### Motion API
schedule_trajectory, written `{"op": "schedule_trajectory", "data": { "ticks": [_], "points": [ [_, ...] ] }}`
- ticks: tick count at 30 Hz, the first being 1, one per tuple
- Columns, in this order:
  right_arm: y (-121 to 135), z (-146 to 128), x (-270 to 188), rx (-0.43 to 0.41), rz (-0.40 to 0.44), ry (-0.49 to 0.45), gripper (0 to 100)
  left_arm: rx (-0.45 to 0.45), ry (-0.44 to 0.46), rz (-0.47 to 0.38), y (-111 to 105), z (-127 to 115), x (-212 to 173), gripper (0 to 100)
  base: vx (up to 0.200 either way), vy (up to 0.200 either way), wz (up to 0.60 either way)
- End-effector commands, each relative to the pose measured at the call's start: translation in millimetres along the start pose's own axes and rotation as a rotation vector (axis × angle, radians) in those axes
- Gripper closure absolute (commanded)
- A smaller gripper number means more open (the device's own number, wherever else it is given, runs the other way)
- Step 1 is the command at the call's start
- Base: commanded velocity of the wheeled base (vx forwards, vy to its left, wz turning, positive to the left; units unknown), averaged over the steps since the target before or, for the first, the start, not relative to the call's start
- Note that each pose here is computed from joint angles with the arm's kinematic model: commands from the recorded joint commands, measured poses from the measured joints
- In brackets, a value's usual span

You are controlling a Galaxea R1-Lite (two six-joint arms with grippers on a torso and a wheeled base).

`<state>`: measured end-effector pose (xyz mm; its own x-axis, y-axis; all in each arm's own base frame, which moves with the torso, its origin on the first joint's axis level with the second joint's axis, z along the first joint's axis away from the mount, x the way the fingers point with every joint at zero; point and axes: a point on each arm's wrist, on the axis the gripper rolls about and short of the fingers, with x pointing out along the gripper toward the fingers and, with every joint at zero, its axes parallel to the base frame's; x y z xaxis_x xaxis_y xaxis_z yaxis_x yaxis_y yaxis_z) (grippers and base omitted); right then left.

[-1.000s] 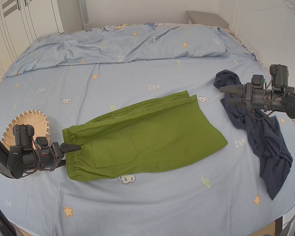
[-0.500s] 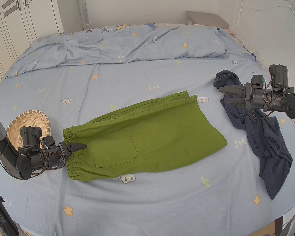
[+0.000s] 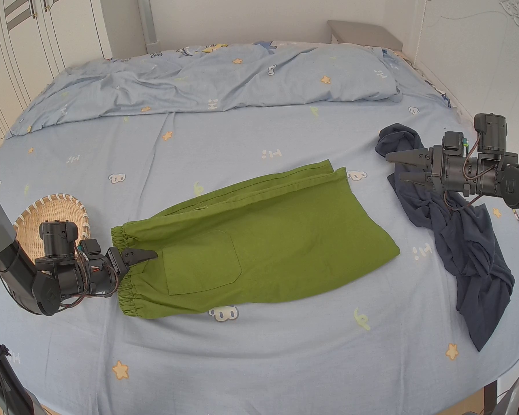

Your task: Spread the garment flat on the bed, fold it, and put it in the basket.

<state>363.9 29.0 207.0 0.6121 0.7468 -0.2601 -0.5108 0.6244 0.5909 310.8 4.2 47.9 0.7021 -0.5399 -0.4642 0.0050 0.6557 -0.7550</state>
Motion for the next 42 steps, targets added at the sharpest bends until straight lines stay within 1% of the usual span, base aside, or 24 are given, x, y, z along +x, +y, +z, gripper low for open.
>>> {"op": "schedule_trajectory", "data": {
  "ticks": [1,4,5,10,12,14,15,17,19,20,25,29,35,42],
  "points": [
    [-0.5,-0.2,0.6,0.001,0.0,0.001,0,-0.013,0.016,0.006,3.2,-2.1,2.8,0,0.0,0.0,0.0],
    [-0.7,-0.5,0.6,0.002,0.0,0.002,0,-0.012,0.025,0.003,2.0,-3.9,4.9,0,0.0,0.0,0.0],
    [-0.3,-0.7,1.0,0.001,0.001,0.003,0,-0.01,0.025,0.002,1.5,-3.8,5.3,100,0.0,0.0,0.0],
    [-4.2,1.9,2.2,0.014,-0.004,-0.002,0,-0.04,0.015,-0.003,-0.8,-1.7,2.1,100,0.0,0.0,0.0],
    [-13.8,3.0,7.7,0.044,-0.018,0.0,0,-0.049,0.01,-0.023,-4.6,0.5,-0.8,100,0.0,0.0,0.0],
    [-15.3,3.0,9.0,0.048,-0.021,0.002,0,-0.051,0.01,-0.025,-5.0,0.7,-1.1,100,0.0,0.0,0.0],
    [-25.4,3.3,12.1,0.073,-0.041,0.009,0,-0.051,0.007,-0.046,-9.4,2.6,-5.6,100,0.0,0.0,0.0],
    [-31.9,6.6,11.3,0.099,-0.06,0.024,0,-0.049,-0.006,-0.065,-14.9,6.0,-11.1,100,0.0,0.0,0.0],
    [-35.9,6.8,14.0,0.122,-0.073,0.049,0,-0.051,-0.016,-0.072,-19.0,7.7,-15.1,100,0.0,0.0,0.0],
    [-42.2,5.0,18.6,0.15,-0.089,0.088,0,-0.051,-0.024,-0.081,-23.1,9.0,-18.7,100,0.0,0.0,0.0],
    [-63.6,-2.5,31.5,0.177,-0.127,0.211,0,-0.045,-0.032,-0.097,-29.1,9.9,-23.6,100,0.0,0.0,0.0],
    [-75.1,-10.1,42.3,0.187,-0.131,0.272,0,-0.047,-0.035,-0.095,-28.0,10.8,-24.0,100,0.0,0.0,0.0],
    [-88.8,-26.1,63.0,0.207,-0.124,0.327,0,-0.051,-0.047,-0.092,-25.9,13.4,-26.6,100,0.0,0.0,0.0],
    [-96.9,-34.0,73.8,0.22,-0.123,0.35,0,-0.052,-0.044,-0.091,-25.5,12.5,-26.1,100,0.0,0.0,0.0]
  ]
}}
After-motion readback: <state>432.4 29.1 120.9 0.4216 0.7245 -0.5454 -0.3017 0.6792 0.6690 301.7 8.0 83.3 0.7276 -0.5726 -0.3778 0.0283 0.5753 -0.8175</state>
